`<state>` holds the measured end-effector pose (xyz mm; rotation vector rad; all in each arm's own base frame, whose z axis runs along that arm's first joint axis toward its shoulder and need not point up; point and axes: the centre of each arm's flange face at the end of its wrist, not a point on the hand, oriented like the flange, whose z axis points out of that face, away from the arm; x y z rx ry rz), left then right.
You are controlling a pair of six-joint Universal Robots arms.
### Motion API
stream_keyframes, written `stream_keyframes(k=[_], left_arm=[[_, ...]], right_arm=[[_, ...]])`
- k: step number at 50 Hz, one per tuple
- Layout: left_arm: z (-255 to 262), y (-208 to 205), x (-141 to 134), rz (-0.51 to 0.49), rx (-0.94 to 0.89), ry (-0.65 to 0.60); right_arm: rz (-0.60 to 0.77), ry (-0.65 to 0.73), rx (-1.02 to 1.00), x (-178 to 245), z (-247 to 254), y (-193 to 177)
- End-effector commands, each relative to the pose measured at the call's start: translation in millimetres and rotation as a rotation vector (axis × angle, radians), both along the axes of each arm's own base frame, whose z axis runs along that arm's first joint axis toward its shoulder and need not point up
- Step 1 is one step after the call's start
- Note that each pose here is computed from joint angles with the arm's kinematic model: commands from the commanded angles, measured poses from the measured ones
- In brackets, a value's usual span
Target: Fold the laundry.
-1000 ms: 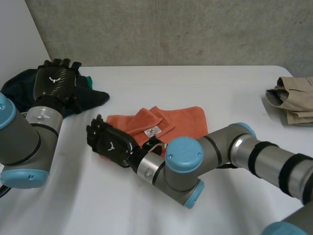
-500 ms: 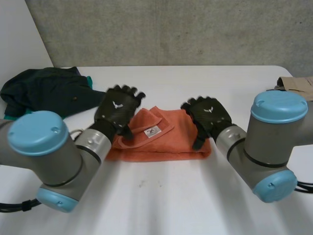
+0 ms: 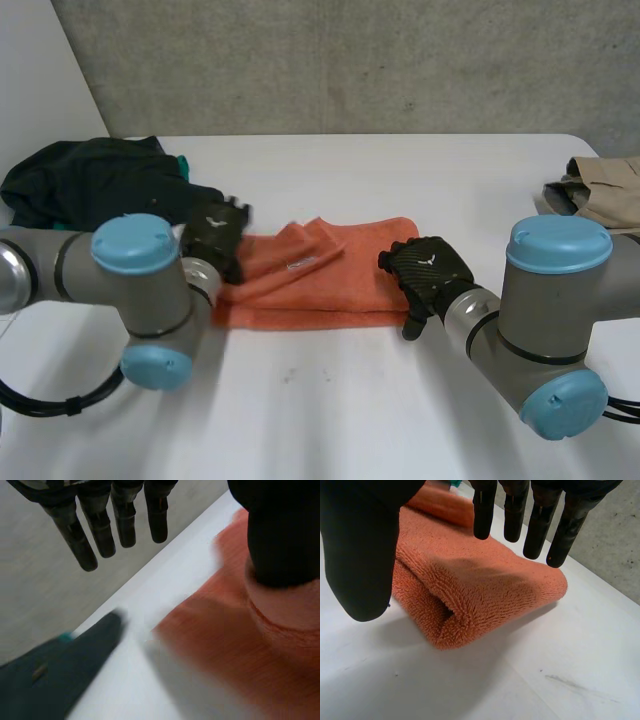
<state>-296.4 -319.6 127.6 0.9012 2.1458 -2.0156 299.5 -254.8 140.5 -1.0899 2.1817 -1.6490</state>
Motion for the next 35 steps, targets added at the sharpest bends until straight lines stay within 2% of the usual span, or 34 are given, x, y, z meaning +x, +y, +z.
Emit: stream_keyframes(k=[1, 5, 14, 24, 35], left_arm=[[7, -17, 27, 0.119, -0.012, -0.004], [18, 3, 14, 0.034, -0.012, 0.031], [46, 34, 3, -0.038, -0.066, 0.064], [39, 52, -16, -0.199, -0.037, 0.063], [-1, 18, -29, -0.179, -0.002, 0.034]], right_arm=[[0.001, 0.0, -0.002, 0, 1, 0], [0.001, 0.002, 0.001, 0, 0, 0], [0.001, 0.004, 0.003, 0, -1, 1], [0.004, 0.016, 0.002, -1, -3, 1], [0.022, 0.061, -0.009, -1, -10, 2]])
